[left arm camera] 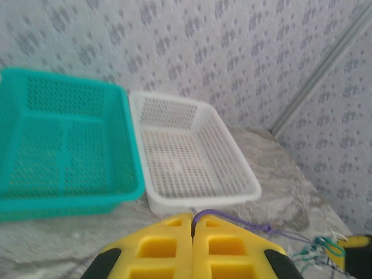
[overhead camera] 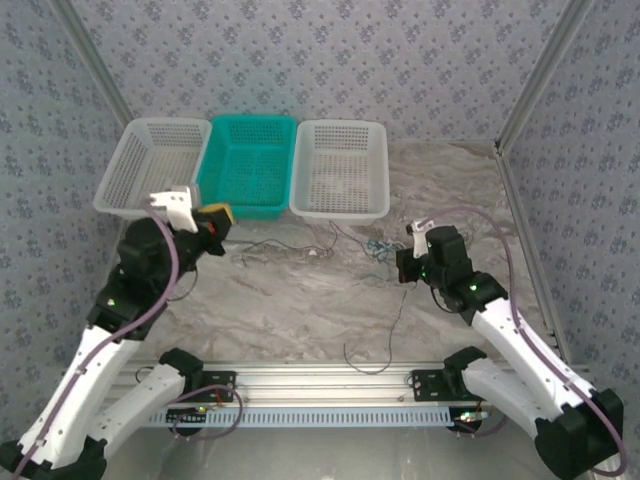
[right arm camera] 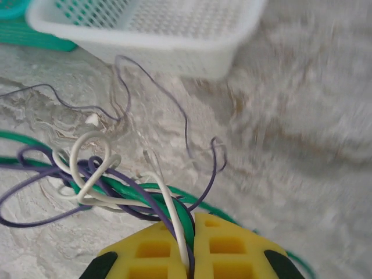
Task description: Untangle the cables
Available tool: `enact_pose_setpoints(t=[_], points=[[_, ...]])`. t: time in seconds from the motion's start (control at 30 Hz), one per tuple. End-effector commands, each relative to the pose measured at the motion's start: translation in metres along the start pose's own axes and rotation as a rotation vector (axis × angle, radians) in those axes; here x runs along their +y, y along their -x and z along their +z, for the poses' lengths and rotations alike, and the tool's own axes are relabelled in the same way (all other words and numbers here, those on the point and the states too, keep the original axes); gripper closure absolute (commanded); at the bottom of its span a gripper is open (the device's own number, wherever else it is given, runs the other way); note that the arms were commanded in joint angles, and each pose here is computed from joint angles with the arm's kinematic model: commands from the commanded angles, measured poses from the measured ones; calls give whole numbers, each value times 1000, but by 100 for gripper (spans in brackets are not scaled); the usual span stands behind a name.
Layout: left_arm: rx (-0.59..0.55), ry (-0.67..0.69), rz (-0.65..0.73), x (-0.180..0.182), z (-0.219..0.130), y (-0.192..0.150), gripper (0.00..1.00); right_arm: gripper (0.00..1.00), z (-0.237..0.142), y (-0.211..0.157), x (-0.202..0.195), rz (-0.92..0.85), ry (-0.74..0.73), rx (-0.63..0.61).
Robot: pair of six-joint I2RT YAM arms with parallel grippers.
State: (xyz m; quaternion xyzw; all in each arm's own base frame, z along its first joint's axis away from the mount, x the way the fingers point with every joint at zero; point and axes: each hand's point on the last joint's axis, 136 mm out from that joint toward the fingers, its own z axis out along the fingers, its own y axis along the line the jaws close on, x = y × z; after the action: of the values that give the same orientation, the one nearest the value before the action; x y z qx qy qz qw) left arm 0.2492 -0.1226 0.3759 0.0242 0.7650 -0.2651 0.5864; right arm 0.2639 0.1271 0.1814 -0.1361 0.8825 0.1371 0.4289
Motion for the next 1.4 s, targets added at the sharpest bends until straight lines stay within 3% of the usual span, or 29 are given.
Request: enact_pose_setpoints(t=[0.0, 0.17, 0.33, 0.43, 0.63, 0.73, 0.83, 0.9, 1.03, 1.17, 1.37], points=[[7, 169, 68, 26, -17, 33, 100, 100, -23, 14, -36, -382, -249, 2], [-2, 225, 27, 49, -19, 63, 100, 100, -18, 27, -62, -739, -374, 60], [-24, 298, -47, 85, -24, 71, 100, 100, -5, 13, -54, -1057, -184, 159], [-31, 381, -95, 111, -33, 66, 100, 100, -7, 18, -66, -1035, -175, 166], [-16, 445, -131, 124, -42, 46, 100, 100, -23, 41, -70, -979, -168, 41], [10, 411, -146, 126, -36, 24, 100, 100, -29, 49, -45, -975, -65, -60], [101, 221, -225, 108, -12, -12, 100, 100, -45, 65, 10, -969, 151, -265], [157, 131, -268, 94, 2, -44, 100, 100, -51, 75, 27, -975, 199, -335], [250, 137, -221, 79, 11, -100, 100, 100, -62, 87, 49, -1009, 277, -351], [295, 162, -261, 79, 25, -146, 100, 100, -70, 98, 64, -1040, 313, -380], [355, 194, -250, 81, 42, -200, 86, 100, -75, 110, 76, -1068, 303, -400]])
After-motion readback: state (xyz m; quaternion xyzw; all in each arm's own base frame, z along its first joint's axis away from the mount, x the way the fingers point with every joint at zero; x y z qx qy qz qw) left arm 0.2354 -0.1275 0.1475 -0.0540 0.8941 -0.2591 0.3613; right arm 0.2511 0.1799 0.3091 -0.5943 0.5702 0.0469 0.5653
